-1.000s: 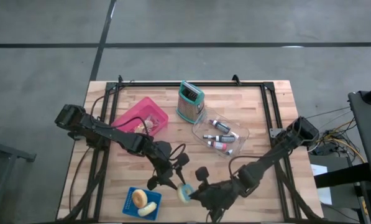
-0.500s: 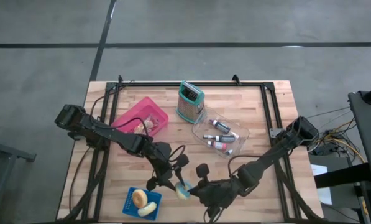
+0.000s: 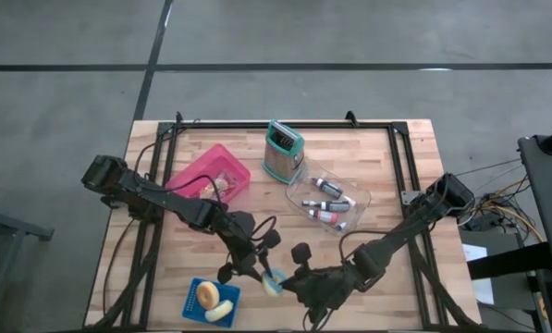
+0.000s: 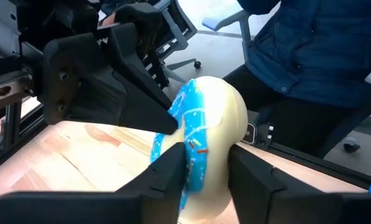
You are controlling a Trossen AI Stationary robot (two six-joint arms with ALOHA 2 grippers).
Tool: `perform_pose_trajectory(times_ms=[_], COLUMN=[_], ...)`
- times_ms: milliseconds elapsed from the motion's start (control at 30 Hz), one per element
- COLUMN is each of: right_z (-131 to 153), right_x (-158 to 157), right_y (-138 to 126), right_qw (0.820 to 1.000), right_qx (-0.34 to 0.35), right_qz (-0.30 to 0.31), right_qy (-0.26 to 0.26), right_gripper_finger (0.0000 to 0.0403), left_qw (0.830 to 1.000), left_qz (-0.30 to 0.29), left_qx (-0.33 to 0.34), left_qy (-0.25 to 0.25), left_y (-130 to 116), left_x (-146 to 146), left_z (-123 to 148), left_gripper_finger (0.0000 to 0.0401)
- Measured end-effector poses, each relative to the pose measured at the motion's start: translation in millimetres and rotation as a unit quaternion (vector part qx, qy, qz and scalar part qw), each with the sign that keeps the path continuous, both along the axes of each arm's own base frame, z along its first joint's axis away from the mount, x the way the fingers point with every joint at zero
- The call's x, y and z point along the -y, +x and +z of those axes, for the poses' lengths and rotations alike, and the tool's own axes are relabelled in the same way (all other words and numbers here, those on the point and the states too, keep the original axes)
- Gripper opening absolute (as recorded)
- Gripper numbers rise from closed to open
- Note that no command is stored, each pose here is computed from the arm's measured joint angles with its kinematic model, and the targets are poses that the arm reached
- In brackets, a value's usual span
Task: Pick & Place Food Item
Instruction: Put the blue donut into the blue bin
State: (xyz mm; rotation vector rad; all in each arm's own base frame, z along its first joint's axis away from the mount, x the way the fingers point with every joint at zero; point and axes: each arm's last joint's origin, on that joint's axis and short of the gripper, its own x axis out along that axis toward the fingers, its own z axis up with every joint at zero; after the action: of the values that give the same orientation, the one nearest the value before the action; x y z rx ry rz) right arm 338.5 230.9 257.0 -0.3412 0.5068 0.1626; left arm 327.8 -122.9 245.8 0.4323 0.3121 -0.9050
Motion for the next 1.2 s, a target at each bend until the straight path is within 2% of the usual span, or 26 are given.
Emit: perform_pose_trajectory(times_ms=[233, 400, 633, 967, 1200], right_z=[0.0, 0.0, 0.0, 0.1, 0.9], right_x=[0.0, 0.0, 0.0, 0.2, -0.3], right_y=[0.0, 0.0, 0.0, 0.2, 0.6], right_qw=[1.0, 1.0, 1.0, 1.0, 1.0], right_qx=[0.0, 0.0, -0.001, 0.001, 0.003], right_qz=[0.0, 0.0, -0.007, 0.003, -0.012], right_qy=[0.0, 0.0, 0.012, -0.006, 0.026], right_gripper_finger=[0.0013, 0.0013, 0.0013, 0.0013, 0.0013], left_qw=[1.0, 1.0, 1.0, 1.0, 1.0], left_qz=[0.0, 0.0, 0.001, 0.001, 0.0], left_qx=[-0.003, -0.003, -0.003, 0.003, 0.003], left_qy=[0.001, 0.001, 0.001, 0.003, 0.003], left_y=[-0.3, -0.3, -0.2, 0.2, 0.2], left_x=[-0.2, -0.2, -0.4, -0.4, -0.4], left_z=[-0.5, -0.6, -0.6, 0.0, 0.0], left_gripper_finger=[0.0059, 0.0037, 0.0036, 0.0036, 0.0036])
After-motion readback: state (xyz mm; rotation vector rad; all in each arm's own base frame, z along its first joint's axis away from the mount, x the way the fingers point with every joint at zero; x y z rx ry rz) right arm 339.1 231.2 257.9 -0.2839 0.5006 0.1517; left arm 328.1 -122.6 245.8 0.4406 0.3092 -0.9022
